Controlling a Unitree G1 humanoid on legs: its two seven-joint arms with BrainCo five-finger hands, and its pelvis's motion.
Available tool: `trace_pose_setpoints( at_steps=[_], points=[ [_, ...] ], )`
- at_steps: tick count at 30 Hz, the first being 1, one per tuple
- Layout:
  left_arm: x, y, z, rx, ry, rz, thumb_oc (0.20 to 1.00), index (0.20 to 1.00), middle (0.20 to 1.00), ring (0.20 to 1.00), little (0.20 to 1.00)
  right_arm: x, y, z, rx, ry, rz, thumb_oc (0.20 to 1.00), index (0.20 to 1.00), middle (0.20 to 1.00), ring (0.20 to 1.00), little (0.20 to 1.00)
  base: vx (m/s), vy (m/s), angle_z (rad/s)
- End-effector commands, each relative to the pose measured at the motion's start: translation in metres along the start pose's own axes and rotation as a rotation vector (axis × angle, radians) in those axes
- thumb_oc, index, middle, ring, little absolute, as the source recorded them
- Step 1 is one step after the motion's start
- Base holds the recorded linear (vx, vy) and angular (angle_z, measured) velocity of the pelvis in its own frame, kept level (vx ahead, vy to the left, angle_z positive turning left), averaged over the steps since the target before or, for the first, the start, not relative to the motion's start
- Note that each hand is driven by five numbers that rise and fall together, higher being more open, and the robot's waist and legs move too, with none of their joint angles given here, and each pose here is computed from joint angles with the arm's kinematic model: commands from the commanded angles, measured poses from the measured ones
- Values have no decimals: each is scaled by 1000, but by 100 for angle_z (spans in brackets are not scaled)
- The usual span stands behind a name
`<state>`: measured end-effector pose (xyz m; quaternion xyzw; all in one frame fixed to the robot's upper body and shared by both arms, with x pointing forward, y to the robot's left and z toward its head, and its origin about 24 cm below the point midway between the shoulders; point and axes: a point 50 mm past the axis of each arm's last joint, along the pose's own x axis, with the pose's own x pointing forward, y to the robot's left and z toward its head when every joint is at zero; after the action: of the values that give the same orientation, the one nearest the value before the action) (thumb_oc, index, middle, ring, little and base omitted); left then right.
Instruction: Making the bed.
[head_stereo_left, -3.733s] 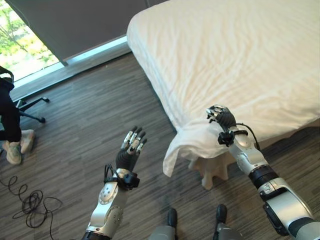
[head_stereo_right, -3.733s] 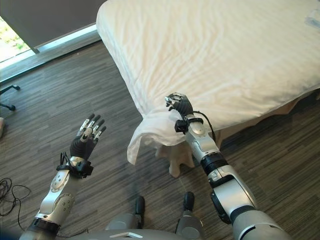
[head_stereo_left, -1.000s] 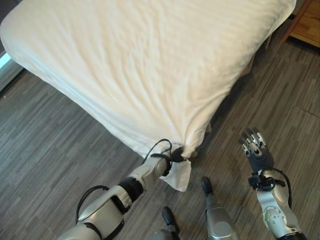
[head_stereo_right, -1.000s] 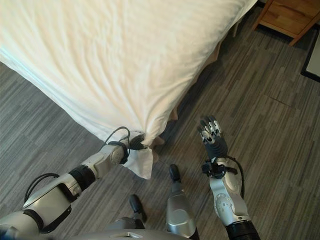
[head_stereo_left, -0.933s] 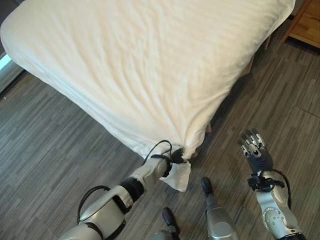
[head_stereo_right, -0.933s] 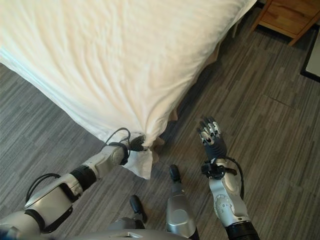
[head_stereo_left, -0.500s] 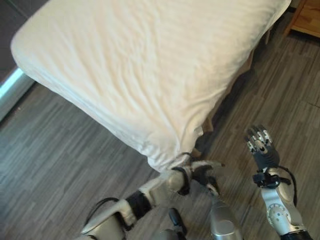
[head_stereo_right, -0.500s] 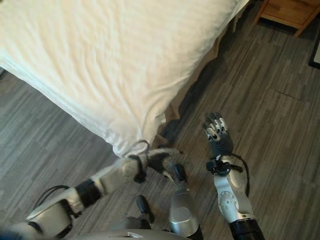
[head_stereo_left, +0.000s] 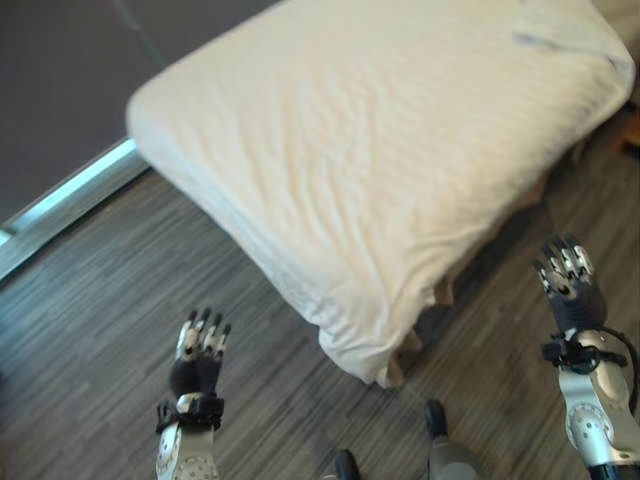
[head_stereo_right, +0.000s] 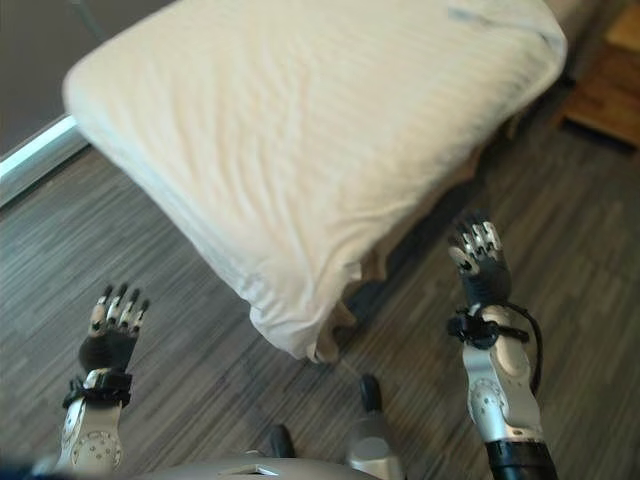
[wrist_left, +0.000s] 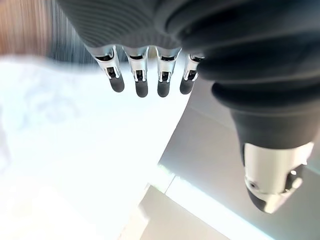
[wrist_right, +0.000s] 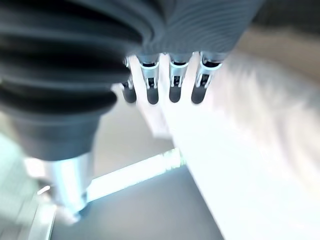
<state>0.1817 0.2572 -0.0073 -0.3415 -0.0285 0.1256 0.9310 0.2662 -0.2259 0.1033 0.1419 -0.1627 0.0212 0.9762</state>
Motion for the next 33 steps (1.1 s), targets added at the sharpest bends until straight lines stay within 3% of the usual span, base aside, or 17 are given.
trace_pose_setpoints(
  at_steps=[1, 2, 7, 13, 18, 21, 25, 30, 33],
  points=[
    [27, -28, 27, 51, -144, -113, 1000, 1000, 1000, 1000, 1000, 18, 25, 4, -4, -57, 132, 200, 200, 200, 200, 200, -52, -8, 21],
    [29, -30, 23, 39, -135, -111, 1000, 1000, 1000, 1000, 1000, 35, 46, -9, 25, -5, 203, 200, 200, 200, 200, 200, -60, -9, 27],
    [32, -36, 20, 51, -122, -124, 1000, 1000, 1000, 1000, 1000, 56, 76, -32, 90, 82, 249, 200, 200, 200, 200, 200, -44, -10, 19],
    [35, -45, 15, 75, -83, -179, 1000, 1000, 1000, 1000, 1000, 72, 83, -53, 146, 180, 200, 200, 200, 200, 200, 200, -30, 1, 15],
    [40, -65, 5, 57, -31, -274, 1000, 1000, 1000, 1000, 1000, 115, 104, -38, 205, 172, 182, 200, 200, 200, 200, 200, -68, -4, 1],
    [42, -68, -2, 45, -5, -282, 1000, 1000, 1000, 1000, 1000, 116, 118, -40, 251, 179, 203, 200, 200, 200, 200, 200, -7, -11, -6],
    [42, -78, -12, 52, 30, -312, 1000, 1000, 1000, 1000, 1000, 94, 162, -62, 263, 265, 362, 200, 200, 200, 200, 200, 32, -31, -12],
    [41, -79, -14, 60, 35, -313, 1000, 1000, 1000, 1000, 1000, 86, 167, -71, 299, 300, 370, 200, 200, 200, 200, 200, 13, -8, -1],
    [40, -79, -14, 65, 37, -312, 1000, 1000, 1000, 1000, 1000, 91, 152, -72, 276, 302, 308, 200, 200, 200, 200, 200, -29, -1, 2]
  ],
)
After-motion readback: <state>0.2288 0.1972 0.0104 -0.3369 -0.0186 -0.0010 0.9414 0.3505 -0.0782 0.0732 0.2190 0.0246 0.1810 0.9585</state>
